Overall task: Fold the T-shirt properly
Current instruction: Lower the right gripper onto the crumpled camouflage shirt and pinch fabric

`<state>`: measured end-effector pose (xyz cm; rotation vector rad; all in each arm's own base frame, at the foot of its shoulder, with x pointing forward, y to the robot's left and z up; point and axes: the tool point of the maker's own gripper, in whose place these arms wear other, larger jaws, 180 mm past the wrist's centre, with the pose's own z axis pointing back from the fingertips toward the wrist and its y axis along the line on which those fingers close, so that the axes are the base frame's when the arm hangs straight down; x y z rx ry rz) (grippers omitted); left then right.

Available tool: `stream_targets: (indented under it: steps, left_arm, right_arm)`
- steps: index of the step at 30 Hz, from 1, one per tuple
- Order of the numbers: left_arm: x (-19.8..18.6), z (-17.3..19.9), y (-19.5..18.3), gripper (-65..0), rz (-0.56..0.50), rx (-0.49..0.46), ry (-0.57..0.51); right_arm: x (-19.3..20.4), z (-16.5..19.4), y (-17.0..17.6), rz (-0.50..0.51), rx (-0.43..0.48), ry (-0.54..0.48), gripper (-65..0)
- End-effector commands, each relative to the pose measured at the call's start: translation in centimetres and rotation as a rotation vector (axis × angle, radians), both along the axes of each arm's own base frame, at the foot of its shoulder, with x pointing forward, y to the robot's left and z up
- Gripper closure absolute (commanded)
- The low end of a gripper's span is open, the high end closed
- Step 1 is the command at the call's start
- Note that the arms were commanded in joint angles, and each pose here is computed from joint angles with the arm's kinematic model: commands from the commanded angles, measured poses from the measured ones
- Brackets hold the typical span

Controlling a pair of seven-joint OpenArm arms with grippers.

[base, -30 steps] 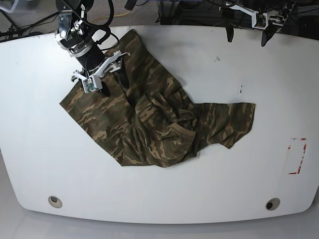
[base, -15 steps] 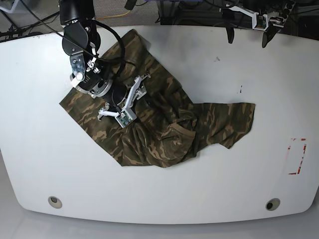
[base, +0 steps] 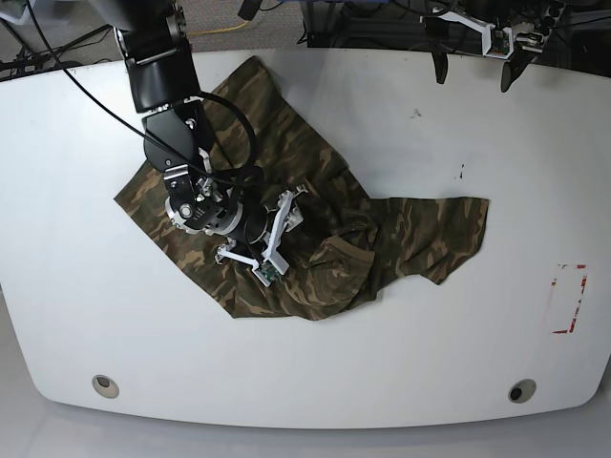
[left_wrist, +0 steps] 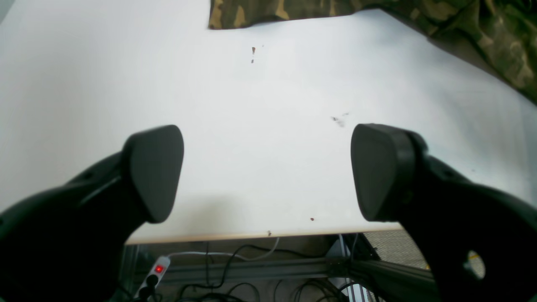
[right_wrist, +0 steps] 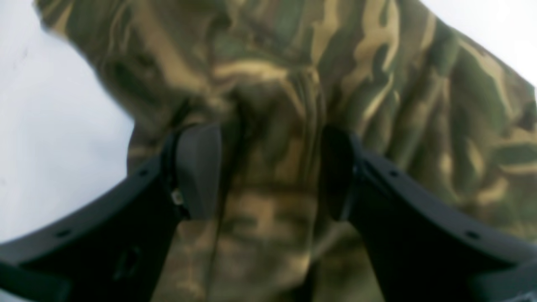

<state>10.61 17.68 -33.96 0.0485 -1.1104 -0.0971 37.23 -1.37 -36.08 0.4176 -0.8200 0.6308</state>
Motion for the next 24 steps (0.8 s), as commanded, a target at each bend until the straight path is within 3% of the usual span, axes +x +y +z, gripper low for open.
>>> stream_targets:
  steps: [1, 12, 24]
  left_arm:
    - [-0.1, 0.6, 0.2, -59.9, 0.001, 0.006, -0.021]
    - [1.0, 0.9, 0.2, -59.9, 0.003, 0.007, -0.055]
    - [1.6, 0.6, 0.3, -59.9, 0.002, 0.009, -0.039]
  right_arm:
    - [1.7, 0.9, 0.2, -0.014, 0.029, -0.021, -37.1]
    - [3.7, -0.4, -0.5, -0.048, 0.025, 0.015, -36.9]
    - [2.0, -1.4, -0.2, -0.04, 0.027, 0.037, -36.5]
